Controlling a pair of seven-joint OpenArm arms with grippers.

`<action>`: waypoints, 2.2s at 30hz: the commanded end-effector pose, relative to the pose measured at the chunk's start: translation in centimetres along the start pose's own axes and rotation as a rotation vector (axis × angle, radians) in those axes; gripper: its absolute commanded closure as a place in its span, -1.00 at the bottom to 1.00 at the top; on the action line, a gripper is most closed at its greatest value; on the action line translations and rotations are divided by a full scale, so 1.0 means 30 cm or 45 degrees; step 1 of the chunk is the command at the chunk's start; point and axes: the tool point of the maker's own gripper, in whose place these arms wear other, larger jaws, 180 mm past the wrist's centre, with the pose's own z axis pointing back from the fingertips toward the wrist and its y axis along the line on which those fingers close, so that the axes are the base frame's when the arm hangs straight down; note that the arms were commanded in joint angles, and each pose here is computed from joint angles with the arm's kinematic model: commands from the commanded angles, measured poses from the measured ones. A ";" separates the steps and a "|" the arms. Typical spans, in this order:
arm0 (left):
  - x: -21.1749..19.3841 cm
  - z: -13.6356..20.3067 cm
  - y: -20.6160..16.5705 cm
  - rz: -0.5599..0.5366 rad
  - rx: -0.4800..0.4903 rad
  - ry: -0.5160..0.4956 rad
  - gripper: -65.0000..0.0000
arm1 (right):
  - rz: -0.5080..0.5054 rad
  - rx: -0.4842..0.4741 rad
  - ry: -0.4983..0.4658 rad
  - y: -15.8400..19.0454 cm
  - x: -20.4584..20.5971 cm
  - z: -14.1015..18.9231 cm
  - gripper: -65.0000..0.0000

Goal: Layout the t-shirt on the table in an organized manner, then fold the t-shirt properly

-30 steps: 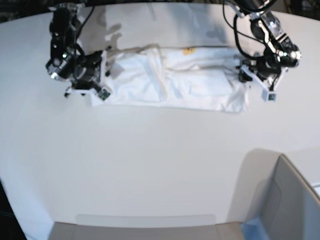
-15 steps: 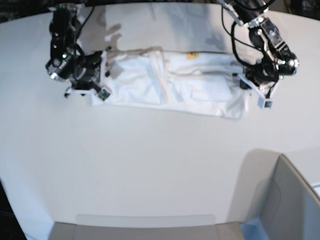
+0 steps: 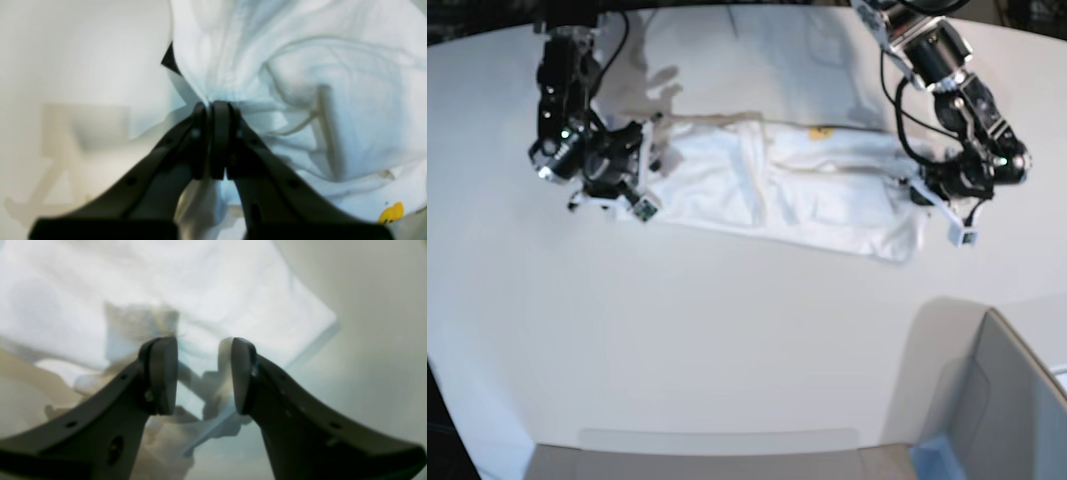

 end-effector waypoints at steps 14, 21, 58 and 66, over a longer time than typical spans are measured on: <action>0.136 0.076 0.222 0.041 0.155 0.019 0.94 | 0.001 -0.039 -0.316 0.009 0.245 0.083 0.17; 0.204 0.148 0.229 -0.008 0.221 -0.081 0.94 | -0.048 -0.051 -0.241 -0.022 0.162 0.061 0.17; 0.209 0.263 -0.480 -0.508 -0.020 -0.406 0.94 | -0.205 0.088 -0.188 0.008 0.041 -0.080 0.17; 0.206 0.254 -0.550 -0.579 -0.066 -0.400 0.93 | -0.225 0.121 -0.154 0.023 0.015 -0.108 0.17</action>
